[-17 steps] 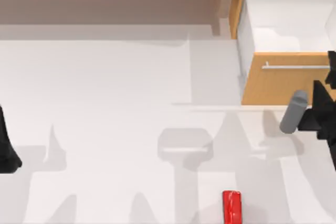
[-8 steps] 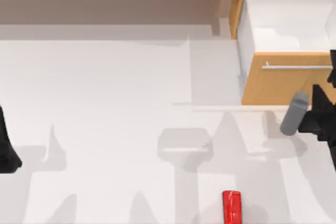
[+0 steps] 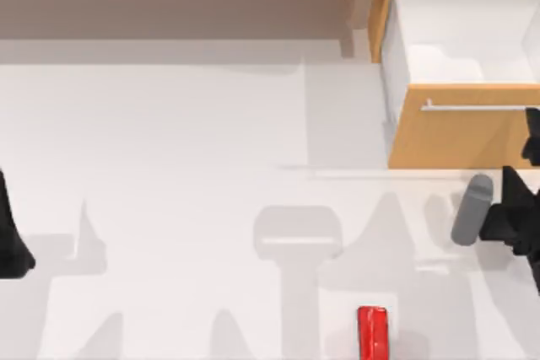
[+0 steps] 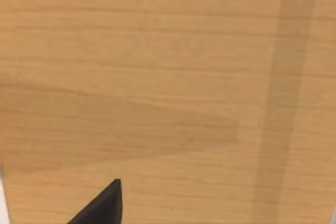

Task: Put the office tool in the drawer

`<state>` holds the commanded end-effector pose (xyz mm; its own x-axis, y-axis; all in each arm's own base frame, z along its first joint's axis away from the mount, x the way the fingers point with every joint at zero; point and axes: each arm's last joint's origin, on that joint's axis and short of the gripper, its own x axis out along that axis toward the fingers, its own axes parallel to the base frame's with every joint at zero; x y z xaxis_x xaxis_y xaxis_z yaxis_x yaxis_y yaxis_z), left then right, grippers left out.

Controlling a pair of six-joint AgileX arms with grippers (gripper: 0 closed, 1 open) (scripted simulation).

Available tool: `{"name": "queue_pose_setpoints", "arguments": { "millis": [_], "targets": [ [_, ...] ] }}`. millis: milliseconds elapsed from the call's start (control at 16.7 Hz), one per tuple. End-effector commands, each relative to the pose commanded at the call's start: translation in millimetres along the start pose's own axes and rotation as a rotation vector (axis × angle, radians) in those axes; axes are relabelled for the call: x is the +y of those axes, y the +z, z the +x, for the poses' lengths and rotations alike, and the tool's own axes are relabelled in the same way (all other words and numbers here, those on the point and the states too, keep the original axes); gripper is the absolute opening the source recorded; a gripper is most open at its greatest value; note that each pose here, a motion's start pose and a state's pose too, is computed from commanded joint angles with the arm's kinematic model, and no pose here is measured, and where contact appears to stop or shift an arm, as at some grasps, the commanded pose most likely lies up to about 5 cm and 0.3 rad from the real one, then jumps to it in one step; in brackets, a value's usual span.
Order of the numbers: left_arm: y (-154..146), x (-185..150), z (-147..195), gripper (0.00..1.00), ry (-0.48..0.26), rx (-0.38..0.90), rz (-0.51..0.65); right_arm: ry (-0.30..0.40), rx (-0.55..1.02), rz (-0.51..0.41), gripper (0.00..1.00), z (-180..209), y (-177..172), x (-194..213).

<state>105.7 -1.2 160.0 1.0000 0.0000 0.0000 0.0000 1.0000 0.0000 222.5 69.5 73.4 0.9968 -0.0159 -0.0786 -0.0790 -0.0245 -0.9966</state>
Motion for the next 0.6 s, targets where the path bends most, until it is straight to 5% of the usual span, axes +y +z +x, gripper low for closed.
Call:
{"name": "queue_pose_setpoints", "arguments": {
  "millis": [360,600],
  "targets": [
    [0.0,0.0,0.0,1.0,0.0,0.0,0.0,-0.014,-0.148,0.209,1.0,11.1,42.3,-21.0],
    [0.0,0.0,0.0,1.0,0.0,0.0,0.0,0.12,-0.289,0.491,1.0,16.1,95.6,-44.2]
  ]
}}
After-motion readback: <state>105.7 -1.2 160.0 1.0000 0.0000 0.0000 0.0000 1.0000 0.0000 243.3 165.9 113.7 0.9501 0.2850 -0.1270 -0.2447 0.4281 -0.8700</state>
